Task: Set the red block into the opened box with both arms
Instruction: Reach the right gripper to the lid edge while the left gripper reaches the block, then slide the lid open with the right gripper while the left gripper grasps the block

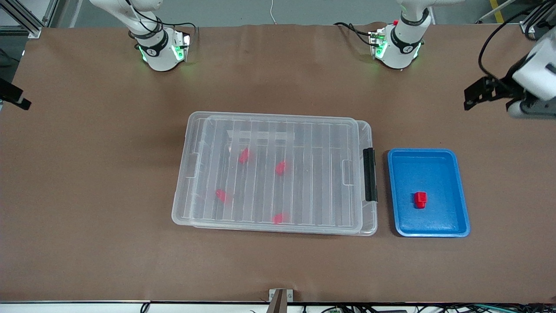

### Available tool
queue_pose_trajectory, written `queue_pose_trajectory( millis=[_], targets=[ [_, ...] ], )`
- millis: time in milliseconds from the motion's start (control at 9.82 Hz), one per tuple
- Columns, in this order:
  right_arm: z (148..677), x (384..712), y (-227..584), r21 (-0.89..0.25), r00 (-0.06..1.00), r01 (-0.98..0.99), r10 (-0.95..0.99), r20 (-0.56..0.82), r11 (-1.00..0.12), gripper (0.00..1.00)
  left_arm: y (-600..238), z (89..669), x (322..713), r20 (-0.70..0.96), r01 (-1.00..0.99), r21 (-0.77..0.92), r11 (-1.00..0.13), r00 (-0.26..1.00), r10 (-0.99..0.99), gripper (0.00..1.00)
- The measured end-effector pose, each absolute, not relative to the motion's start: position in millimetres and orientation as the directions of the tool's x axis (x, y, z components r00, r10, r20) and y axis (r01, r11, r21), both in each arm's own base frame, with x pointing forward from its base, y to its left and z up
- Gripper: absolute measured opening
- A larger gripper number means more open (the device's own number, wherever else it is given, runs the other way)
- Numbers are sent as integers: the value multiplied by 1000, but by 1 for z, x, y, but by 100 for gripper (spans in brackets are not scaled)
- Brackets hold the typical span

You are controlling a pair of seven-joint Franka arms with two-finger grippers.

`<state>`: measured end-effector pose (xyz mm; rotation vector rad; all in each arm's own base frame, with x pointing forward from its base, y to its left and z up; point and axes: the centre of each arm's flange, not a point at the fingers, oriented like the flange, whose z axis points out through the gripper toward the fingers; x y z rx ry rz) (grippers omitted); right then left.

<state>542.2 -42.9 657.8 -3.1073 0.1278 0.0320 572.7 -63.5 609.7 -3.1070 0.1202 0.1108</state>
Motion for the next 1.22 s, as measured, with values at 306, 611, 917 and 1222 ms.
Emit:
queue_pose_trajectory(
  millis=[306,611,917,1222],
  targets=[
    [595,579,81,-48,992,95,99,-81,-994,100,-61,498,634,-120,-81,-21,-996,990,-78,100],
    [470,621,161,-86,983,93,105,-149,-992,100,-41,373,676,-138,-81,-46,-996,988,-74,100],
    [376,613,202,-75,981,128,137,-134,-989,100,-24,269,688,-166,-67,-22,-997,984,-63,100],
    [363,610,196,-65,982,119,127,-137,-991,100,-27,213,687,-164,-71,-6,-997,984,-70,95]
  ],
)
